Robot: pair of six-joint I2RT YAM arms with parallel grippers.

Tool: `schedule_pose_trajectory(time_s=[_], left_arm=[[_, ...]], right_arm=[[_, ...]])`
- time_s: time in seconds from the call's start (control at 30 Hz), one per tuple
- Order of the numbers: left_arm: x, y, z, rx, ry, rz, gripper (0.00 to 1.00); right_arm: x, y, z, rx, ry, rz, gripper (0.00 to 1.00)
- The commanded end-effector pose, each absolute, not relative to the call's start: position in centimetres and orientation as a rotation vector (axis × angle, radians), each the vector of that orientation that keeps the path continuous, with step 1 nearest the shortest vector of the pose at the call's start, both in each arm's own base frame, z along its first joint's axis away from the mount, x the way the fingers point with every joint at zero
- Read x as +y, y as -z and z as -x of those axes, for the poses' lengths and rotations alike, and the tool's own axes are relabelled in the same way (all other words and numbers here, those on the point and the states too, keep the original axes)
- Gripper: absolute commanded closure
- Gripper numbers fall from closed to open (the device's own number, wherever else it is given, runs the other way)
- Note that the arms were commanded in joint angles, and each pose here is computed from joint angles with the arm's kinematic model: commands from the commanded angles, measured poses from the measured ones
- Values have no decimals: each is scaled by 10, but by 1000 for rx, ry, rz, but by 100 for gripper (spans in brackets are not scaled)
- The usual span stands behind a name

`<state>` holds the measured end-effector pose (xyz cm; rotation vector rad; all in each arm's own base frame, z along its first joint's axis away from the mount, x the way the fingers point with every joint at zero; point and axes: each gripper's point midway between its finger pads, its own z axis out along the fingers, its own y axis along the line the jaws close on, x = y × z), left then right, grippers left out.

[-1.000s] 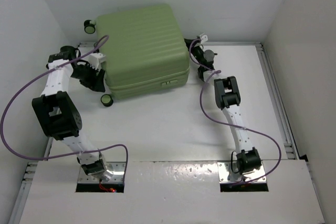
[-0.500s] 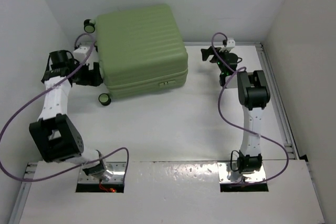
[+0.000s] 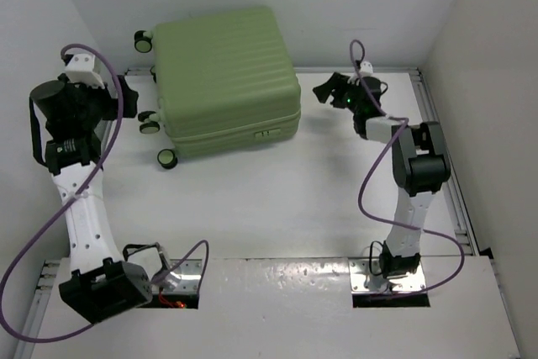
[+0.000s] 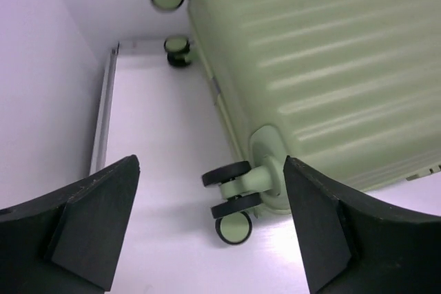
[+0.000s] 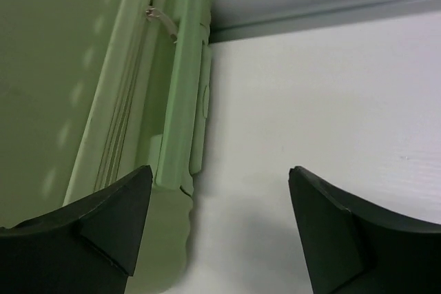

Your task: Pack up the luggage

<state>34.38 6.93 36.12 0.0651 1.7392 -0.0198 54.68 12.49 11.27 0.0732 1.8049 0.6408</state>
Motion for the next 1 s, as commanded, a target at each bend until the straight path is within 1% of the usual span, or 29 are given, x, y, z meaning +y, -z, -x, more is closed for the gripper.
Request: schedule_pose_trajectory(time_s=[0.0, 0.03, 0.1, 0.2, 0.27, 0.37, 0.47, 0.5, 0.53, 0.6, 0.63, 0.73, 0.87, 0.97], left_arm=[[74, -340, -343, 1819, 135, 62, 10], [71, -333, -341, 1831, 169, 54, 10], [68, -317, -341, 1861, 200, 69, 10], [61, -313, -340, 1862, 203, 55, 10], [62, -312, -342, 1866, 177, 55, 10], [65, -309, -348, 1881, 170, 66, 10], [69, -304, -352, 1896, 159, 70, 10], [70, -301, -354, 1904, 156, 64, 10], [73, -302, -356, 1905, 146, 71, 10], [73, -304, -355, 1907, 140, 63, 10], [74, -301, -357, 1915, 134, 53, 10], [77, -303, -356, 1916, 113, 42, 10], [78, -293, -356, 1943, 110, 48, 8], [81, -284, -354, 1962, 106, 55, 8]], right_arm=[[121, -103, -551, 2012, -846, -262, 20], [113, -105, -564, 2010, -878, -293, 19], [101, -99, -571, 2006, -868, -361, 19], [96, -89, -583, 2034, -770, -333, 20], [100, -83, -601, 2069, -725, -304, 20], [123, -71, -611, 2117, -752, -277, 19], [148, -92, -624, 2056, -798, -200, 17], [155, -83, -626, 2062, -811, -189, 17], [167, -85, -633, 2045, -843, -165, 17], [179, -84, -635, 2047, -860, -144, 17], [191, -93, -641, 2027, -878, -116, 17], [206, -86, -640, 2040, -886, -69, 16], [229, -74, -629, 2066, -899, -1, 15], [231, -66, -622, 2056, -922, -18, 15]])
